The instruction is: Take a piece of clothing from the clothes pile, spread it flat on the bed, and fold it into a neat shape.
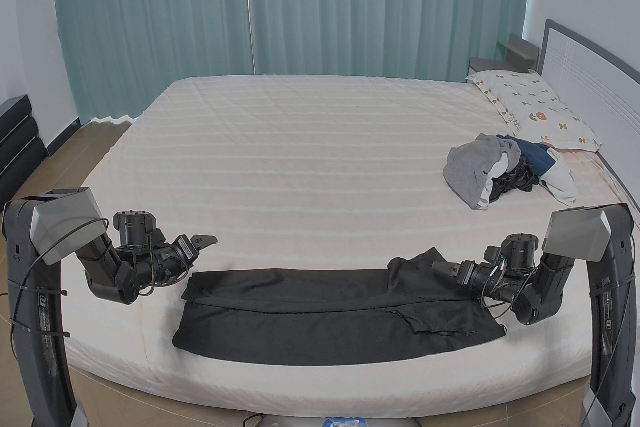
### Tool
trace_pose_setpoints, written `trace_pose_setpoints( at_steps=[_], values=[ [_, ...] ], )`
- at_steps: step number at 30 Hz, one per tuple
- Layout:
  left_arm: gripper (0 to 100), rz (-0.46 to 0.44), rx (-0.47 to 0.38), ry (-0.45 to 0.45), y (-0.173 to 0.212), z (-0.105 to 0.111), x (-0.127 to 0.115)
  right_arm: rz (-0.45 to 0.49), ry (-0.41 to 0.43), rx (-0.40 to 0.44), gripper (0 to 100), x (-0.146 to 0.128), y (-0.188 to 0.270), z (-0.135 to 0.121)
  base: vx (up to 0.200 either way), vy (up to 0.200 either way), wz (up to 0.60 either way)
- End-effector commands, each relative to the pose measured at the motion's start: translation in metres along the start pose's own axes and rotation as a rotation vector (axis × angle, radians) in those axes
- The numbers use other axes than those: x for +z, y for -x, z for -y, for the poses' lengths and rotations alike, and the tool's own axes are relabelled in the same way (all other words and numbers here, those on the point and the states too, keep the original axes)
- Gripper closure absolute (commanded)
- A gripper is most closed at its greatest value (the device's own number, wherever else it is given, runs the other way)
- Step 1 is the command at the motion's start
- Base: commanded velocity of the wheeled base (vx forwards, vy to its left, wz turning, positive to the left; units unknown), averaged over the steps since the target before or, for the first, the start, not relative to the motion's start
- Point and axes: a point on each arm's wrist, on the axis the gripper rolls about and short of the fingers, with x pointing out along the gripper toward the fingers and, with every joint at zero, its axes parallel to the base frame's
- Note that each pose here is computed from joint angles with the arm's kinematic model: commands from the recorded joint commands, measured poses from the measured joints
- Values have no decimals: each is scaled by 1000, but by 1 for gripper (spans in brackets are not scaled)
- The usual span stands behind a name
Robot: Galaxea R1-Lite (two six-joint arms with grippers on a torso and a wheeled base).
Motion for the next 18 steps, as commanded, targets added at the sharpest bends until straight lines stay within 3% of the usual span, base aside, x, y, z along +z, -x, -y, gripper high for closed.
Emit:
trace_pose_setpoints(
  at_steps=[1,2,18],
  values=[
    [0,-1,2,2,-1,-1,-1,-15,0,-8,0,-6,-2,4,0,0,0],
    [0,-1,2,2,-1,-1,-1,-13,0,-8,100,-5,-2,5,0,0,0],
    [0,-2,5,3,-2,-3,-1,-22,-61,7,100,0,19,2,0,0,0]
  ],
)
